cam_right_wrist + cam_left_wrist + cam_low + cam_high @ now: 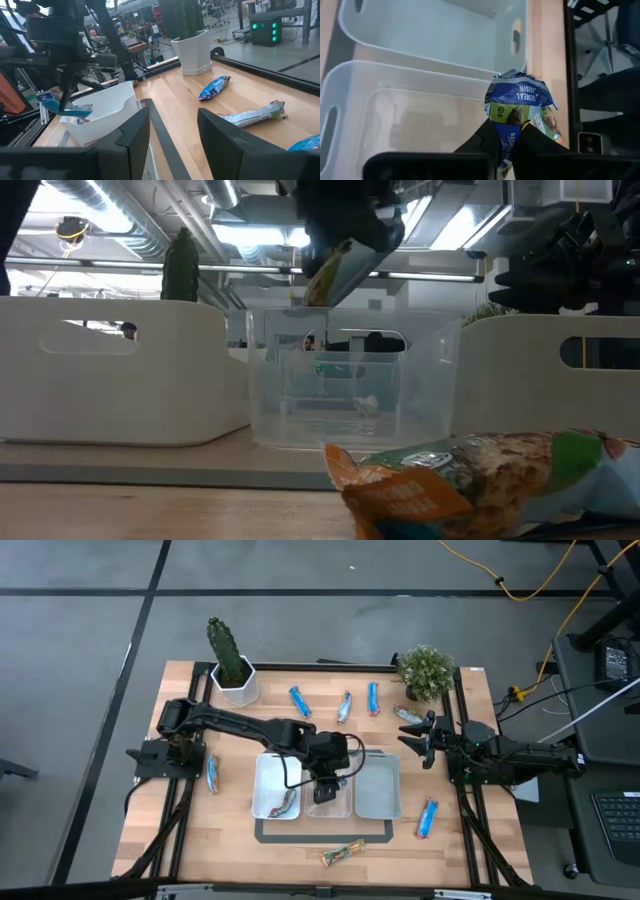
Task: Pick and place Granola Bars by type
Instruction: Put the blue granola bar into the transparent bin
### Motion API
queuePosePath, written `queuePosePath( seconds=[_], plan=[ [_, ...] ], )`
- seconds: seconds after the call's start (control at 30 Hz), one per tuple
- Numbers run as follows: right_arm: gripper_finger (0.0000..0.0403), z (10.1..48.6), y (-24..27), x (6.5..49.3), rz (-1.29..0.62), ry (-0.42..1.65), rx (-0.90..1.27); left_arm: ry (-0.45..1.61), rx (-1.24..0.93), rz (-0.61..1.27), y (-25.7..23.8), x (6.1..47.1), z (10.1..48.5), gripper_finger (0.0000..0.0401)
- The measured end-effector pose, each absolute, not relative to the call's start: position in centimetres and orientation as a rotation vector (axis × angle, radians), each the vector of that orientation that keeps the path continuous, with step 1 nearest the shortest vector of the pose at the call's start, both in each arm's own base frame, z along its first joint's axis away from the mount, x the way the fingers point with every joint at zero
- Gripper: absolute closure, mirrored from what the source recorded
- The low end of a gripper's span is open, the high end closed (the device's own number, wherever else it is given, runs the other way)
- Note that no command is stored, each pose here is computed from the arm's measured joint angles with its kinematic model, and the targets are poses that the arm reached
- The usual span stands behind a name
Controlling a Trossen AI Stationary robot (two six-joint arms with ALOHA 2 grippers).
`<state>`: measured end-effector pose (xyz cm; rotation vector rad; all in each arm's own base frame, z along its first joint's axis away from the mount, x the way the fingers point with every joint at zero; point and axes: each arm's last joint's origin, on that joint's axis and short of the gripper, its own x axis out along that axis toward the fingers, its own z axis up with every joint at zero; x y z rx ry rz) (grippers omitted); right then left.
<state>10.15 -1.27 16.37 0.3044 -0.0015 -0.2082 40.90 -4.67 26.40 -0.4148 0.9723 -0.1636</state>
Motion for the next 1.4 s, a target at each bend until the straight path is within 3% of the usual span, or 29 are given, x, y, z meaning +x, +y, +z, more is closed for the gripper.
queuePosePath(
  seconds=[0.17, 0.4, 0.6, 0.83, 1.0, 1.13, 1.4],
  plan=[
    [0.0235, 16.4, -1.3, 10.1, -0.208, -0.002, 0.304, 0.982, -0.449, -0.141, -4.7, 40.9, 26.4, 0.0355],
    [0.0235, 16.4, -1.3, 10.1, -0.209, -0.001, 0.302, 0.976, -0.446, -0.143, -4.6, 40.7, 26.7, 0.0269],
    [0.0235, 16.4, -1.3, 10.1, -0.209, 0.001, 0.279, 0.935, -0.457, -0.114, -3.4, 40.2, 30.5, 0.022],
    [0.0235, 16.3, -1.3, 10.2, -0.202, 0.005, 0.281, 0.812, -0.237, 0.046, -0.3, 37.3, 38.3, 0.0227],
    [0.0235, 16.4, -1.3, 10.2, -0.201, 0.0, 0.281, 0.831, -0.086, 0.251, 3.1, 34.6, 41.3, 0.0232],
    [0.0235, 16.4, -1.3, 10.2, -0.201, 0.001, 0.277, 0.869, -0.166, 0.436, 6.7, 32.7, 42.4, 0.0232],
    [0.0235, 16.4, -1.4, 10.1, -0.236, -0.001, 0.223, 0.865, -0.375, 0.771, 14.1, 31.4, 41.0, 0.0233]
  ],
)
